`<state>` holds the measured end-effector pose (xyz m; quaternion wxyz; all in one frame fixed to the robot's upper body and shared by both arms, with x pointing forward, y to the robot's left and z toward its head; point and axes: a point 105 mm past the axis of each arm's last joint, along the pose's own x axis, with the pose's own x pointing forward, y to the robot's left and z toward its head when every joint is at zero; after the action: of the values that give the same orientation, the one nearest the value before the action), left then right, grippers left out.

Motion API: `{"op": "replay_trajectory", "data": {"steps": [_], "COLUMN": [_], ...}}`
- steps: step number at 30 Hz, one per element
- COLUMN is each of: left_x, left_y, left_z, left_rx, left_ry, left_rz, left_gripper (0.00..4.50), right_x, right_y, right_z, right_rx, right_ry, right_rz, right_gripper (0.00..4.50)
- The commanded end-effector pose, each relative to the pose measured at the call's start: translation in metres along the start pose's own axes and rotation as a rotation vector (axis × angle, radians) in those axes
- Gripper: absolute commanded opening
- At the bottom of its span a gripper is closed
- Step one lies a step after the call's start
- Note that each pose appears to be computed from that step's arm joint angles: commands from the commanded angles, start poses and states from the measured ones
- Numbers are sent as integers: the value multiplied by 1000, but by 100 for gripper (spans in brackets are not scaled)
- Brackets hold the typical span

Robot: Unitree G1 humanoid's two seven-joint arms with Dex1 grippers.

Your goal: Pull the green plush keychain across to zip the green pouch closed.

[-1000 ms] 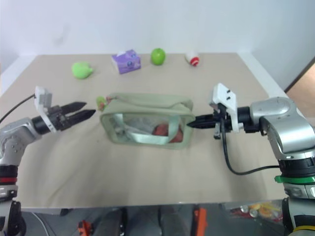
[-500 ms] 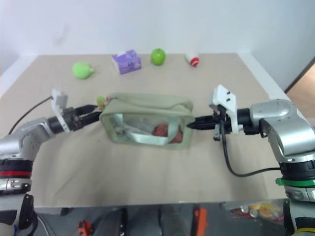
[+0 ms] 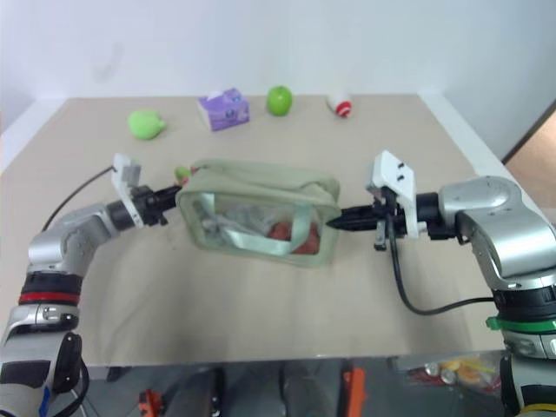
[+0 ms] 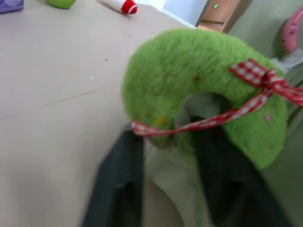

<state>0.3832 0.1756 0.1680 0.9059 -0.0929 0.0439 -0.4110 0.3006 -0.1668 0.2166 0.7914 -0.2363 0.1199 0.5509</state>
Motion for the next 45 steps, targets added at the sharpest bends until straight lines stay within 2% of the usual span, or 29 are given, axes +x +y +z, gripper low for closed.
{"op": "replay_trajectory", "data": {"steps": [1,5,10,14,18,21,28,31,39,42,45], "left_x": [1,-1,3,15,34,50,73,81,92,88,83], "left_y": [2,9,5,-16,-48,-77,-130,-144,-161,-156,-150], "left_z": [17,36,82,124,148,148,122,110,115,110,109], "left_rx": [62,113,207,312,406,488,631,682,688,668,651], "left_ry": [-35,-74,-163,-230,-245,-199,-46,2,-30,-5,12], "left_rz": [20,61,74,30,-85,-215,-509,-581,-616,-610,-591], "left_gripper": [103,103,103,103,103,103,103,103,103,184,291], "right_x": [-5,-2,0,1,2,1,0,0,0,0,1], "right_y": [1,0,-1,-2,-1,-2,-2,0,2,2,0], "right_z": [14,15,17,17,17,18,17,17,15,15,15], "right_rx": [-51,-55,-61,-63,-66,-66,-61,-57,-44,-43,-43], "right_ry": [-39,-43,-50,-52,-55,-57,-59,-61,-63,-65,-67], "right_rz": [-10,-4,0,1,1,-4,-18,-19,-30,-31,-32], "right_gripper": [0,0,0,0,0,0,0,0,0,0,0]}}
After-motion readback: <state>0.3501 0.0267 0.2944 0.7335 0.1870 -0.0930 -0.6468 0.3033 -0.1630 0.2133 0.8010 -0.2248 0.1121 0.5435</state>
